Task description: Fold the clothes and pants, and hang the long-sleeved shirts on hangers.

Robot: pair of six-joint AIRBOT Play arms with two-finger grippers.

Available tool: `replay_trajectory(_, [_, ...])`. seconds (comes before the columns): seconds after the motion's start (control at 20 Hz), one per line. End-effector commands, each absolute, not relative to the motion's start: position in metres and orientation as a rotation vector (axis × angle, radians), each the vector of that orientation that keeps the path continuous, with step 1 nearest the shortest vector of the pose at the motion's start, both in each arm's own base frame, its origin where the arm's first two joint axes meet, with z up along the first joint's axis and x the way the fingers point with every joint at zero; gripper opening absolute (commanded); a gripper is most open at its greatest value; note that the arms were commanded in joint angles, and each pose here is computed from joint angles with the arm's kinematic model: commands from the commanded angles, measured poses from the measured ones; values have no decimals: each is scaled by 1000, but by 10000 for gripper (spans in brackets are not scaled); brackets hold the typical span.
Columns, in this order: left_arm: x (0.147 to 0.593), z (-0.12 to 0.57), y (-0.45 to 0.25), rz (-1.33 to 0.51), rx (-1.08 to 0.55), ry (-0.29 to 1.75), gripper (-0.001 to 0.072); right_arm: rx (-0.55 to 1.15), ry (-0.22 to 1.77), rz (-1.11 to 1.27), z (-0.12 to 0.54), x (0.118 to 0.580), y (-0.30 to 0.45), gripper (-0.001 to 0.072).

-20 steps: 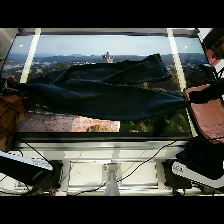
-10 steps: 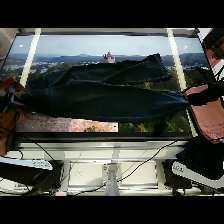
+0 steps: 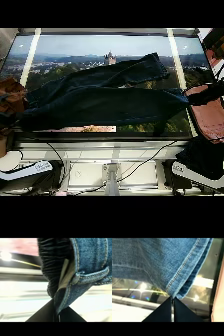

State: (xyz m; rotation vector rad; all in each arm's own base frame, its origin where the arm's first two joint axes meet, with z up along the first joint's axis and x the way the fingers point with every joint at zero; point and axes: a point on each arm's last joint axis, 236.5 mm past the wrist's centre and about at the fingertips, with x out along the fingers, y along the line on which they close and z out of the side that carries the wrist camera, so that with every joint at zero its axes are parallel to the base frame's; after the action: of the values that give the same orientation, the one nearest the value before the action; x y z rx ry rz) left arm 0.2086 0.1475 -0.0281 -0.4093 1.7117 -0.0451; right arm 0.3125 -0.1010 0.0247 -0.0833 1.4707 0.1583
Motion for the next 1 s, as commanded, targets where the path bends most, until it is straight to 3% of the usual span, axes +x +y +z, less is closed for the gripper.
replay_trajectory(0.0, [193, -31, 181, 39, -198, 1754, 56, -114, 1588, 155, 23, 285, -108, 20])
replay_trajectory(0.2, [206, -29, 218, 129, 85, 1761, 56, -117, 1698, 154, 25, 259, -111, 20])
replay_trajectory(0.45, [255, -16, 240, 158, 462, 1672, 58, -125, 1759, 143, 28, 245, -115, 20])
replay_trajectory(0.75, [259, -14, 243, 165, 495, 1665, 60, -101, 1812, 164, 31, 233, -109, 21])
replay_trajectory(0.8, [257, -14, 242, 163, 489, 1674, 62, -105, 1802, 161, 30, 235, -110, 61])
replay_trajectory(0.85, [254, -14, 240, 160, 482, 1687, 131, -107, 1799, 160, 30, 236, -111, 205])
replay_trajectory(0.9, [249, -15, 239, 156, 472, 1708, 345, -107, 1799, 160, 30, 236, -111, 403])
replay_trajectory(0.95, [244, -15, 237, 153, 462, 1728, 550, -106, 1799, 160, 30, 236, -111, 526])
